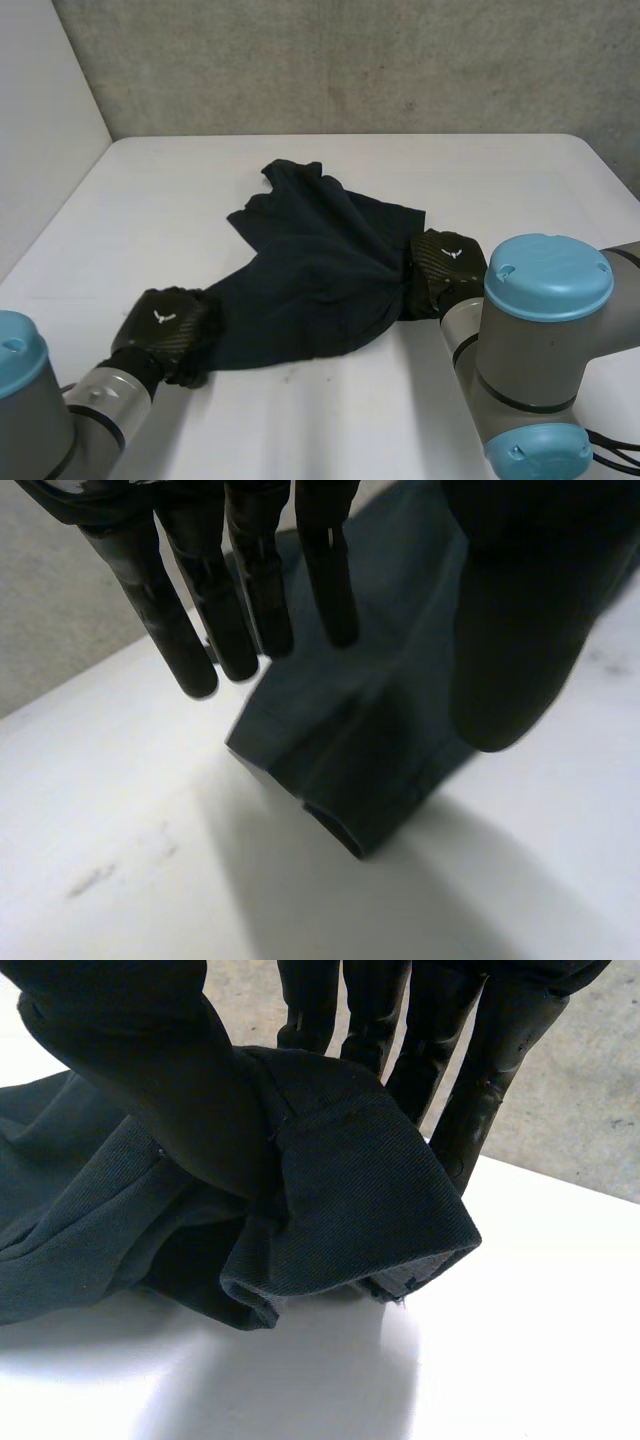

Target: Fold the shorts.

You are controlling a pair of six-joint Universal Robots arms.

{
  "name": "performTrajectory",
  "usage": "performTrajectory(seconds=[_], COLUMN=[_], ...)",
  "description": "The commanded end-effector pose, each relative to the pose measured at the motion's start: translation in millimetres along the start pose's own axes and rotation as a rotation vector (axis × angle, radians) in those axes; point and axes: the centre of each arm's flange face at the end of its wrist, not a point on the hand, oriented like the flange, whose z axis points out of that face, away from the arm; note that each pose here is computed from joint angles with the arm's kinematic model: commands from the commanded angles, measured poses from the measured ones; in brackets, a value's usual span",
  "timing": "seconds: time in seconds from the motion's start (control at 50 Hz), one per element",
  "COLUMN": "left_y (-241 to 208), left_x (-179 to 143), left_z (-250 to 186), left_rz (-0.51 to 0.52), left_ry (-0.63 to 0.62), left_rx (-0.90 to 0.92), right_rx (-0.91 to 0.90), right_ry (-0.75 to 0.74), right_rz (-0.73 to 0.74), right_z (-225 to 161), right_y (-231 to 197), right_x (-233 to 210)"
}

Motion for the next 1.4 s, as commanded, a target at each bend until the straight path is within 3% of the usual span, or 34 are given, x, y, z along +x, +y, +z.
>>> performTrajectory(seconds=[0.02,0.48,0.56,0.7,0.8,0.9,1.02,1.1,1.26,1.4], left_y=[13,22,13,-74,-153,-191,-204,-197,-144,-94], left_x=[3,1,-2,-24,-43,-53,-56,-55,-41,-27], left_z=[17,41,44,21,-37,-78,-90,-73,19,102], left_rz=[0.065,0.075,0.076,0.078,0.077,0.076,0.076,0.077,0.079,0.082], left_ry=[0.004,-0.036,-0.049,-0.14,-0.208,-0.233,-0.227,-0.208,-0.121,-0.053], left_rx=[-0.035,-0.062,-0.031,0.26,0.502,0.593,0.576,0.503,0.225,0.011], right_rx=[-0.001,-0.032,-0.023,0.187,0.422,0.498,0.44,0.294,-0.019,-0.079], right_ry=[-0.006,-0.043,-0.066,-0.077,0.023,0.078,0.047,-0.039,-0.139,-0.153], right_rz=[-0.003,-0.038,-0.116,-0.482,-0.678,-0.756,-0.775,-0.808,-0.755,-0.748], right_z=[-3,-7,-7,-21,-52,-88,-107,-85,-17,23], right_y=[-1,9,5,-57,-136,-189,-208,-183,-104,-64], right_x=[0,-1,-3,-8,-7,-1,2,3,15,12])
